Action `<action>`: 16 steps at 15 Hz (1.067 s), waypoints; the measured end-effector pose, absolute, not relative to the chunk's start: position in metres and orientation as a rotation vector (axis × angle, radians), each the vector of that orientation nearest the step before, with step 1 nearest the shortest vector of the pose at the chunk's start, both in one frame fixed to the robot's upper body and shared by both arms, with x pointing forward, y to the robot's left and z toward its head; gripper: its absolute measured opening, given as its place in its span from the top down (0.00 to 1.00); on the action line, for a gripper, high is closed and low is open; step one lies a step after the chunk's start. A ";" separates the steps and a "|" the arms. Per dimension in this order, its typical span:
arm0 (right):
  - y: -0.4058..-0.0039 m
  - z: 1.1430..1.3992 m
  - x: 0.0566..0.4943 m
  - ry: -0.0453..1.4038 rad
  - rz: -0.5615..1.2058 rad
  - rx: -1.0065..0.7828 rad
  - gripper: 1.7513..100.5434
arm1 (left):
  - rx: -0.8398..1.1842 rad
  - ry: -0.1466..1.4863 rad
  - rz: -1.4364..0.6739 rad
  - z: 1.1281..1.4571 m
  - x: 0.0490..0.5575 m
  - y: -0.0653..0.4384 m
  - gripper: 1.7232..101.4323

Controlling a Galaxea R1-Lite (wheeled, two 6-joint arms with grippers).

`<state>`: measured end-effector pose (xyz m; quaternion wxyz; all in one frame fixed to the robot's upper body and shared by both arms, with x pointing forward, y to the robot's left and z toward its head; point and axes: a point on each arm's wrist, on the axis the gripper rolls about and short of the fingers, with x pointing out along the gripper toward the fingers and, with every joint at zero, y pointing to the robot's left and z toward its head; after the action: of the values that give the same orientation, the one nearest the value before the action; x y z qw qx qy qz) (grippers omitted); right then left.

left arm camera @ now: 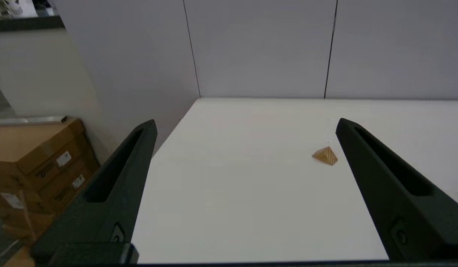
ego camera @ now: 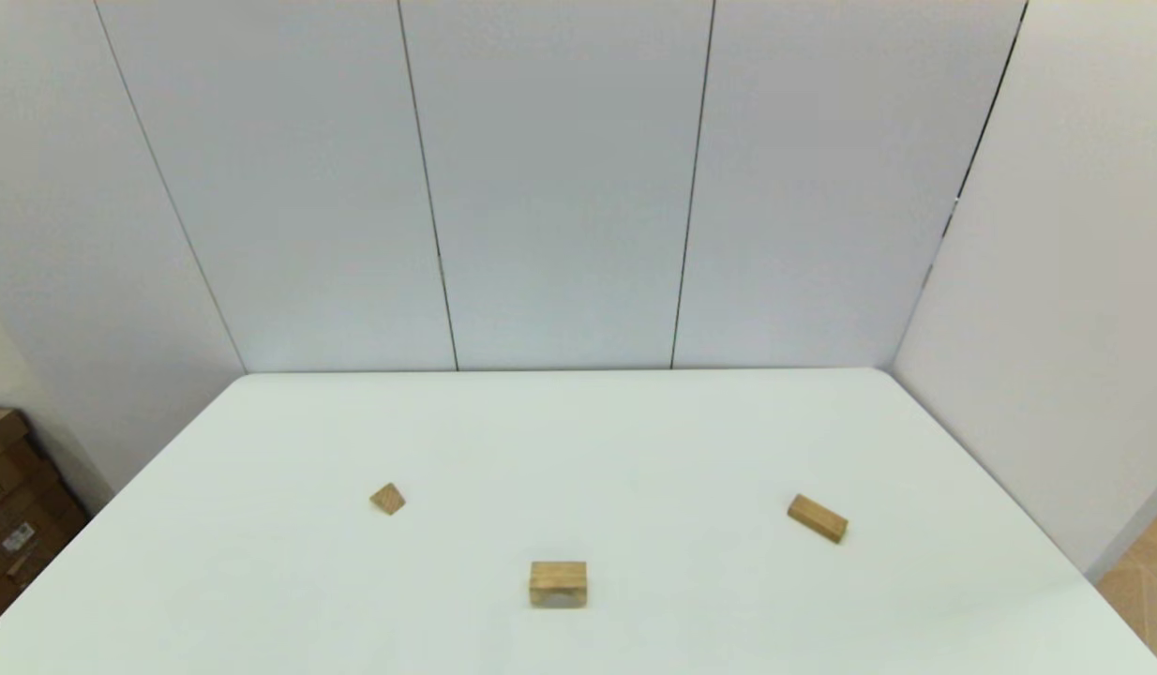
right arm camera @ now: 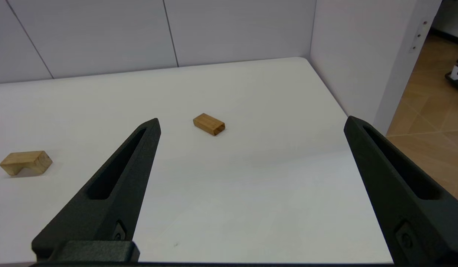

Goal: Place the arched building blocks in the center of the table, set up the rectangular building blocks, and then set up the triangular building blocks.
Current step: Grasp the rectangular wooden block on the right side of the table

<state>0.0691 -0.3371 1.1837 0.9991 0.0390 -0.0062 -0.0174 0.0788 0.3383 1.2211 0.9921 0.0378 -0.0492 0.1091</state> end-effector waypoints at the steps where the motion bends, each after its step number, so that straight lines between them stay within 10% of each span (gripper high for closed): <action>1: -0.337 1.184 0.069 -0.012 -0.035 0.078 0.03 | 0.070 -0.127 0.216 1.218 0.078 0.338 0.04; 16: -0.337 1.184 0.069 -0.012 -0.035 0.078 0.03 | 0.075 -0.062 0.013 1.189 0.069 0.334 0.04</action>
<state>0.0691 -0.3371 1.1837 0.9991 0.0390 -0.0062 -0.0174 0.0690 0.3338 1.1889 0.9988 0.0374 -0.0308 0.0064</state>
